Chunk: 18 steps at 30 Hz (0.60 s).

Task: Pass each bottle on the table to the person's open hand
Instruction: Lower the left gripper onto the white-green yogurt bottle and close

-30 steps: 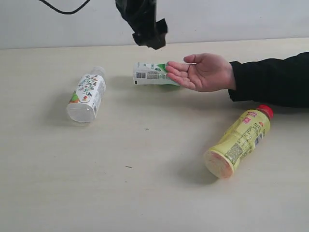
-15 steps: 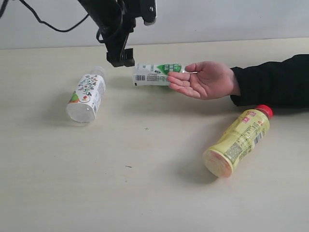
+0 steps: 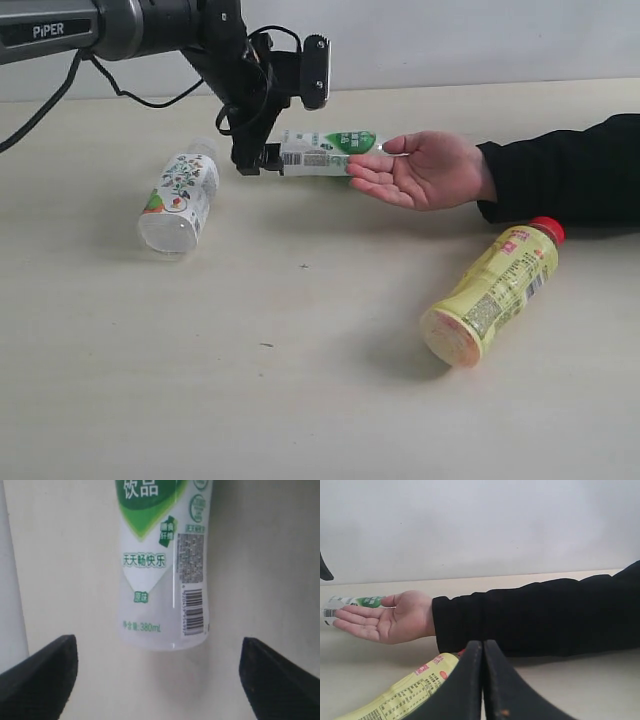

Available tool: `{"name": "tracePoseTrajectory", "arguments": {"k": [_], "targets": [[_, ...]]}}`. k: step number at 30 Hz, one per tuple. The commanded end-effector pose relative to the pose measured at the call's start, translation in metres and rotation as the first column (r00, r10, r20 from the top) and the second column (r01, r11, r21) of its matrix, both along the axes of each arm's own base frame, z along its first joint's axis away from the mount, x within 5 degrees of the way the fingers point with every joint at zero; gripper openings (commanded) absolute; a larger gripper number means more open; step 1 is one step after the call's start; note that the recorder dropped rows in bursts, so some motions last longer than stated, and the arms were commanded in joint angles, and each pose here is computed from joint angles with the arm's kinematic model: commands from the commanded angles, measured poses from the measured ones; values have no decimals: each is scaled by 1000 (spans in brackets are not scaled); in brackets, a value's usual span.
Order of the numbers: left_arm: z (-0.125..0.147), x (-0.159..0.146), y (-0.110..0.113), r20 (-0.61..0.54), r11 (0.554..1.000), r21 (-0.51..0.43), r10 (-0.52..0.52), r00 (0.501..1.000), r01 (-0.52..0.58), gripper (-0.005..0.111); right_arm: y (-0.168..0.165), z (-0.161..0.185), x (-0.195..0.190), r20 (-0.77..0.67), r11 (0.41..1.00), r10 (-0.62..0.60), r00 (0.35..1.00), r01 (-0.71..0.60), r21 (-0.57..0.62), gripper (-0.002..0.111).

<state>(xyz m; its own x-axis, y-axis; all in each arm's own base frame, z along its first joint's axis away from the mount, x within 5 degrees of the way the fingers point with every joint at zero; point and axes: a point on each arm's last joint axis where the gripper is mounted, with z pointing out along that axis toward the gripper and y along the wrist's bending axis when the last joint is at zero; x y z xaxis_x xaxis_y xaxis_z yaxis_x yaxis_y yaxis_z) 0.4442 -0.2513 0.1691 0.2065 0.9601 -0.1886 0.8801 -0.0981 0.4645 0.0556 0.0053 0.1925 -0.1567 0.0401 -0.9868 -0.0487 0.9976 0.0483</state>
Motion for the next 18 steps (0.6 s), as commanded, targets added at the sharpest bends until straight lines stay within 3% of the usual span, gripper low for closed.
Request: {"name": "tracePoseTrajectory", "arguments": {"k": [1,18], "targets": [[0,2,-4,3,998,-65,21,1000,-21,84,0,-1,0,5,1000,2,1000,-2,0,0],[0,3,-13,-10,981,-187,55,998,-56,84,0,-1,0,5,1000,2,1000,-2,0,0]]}}
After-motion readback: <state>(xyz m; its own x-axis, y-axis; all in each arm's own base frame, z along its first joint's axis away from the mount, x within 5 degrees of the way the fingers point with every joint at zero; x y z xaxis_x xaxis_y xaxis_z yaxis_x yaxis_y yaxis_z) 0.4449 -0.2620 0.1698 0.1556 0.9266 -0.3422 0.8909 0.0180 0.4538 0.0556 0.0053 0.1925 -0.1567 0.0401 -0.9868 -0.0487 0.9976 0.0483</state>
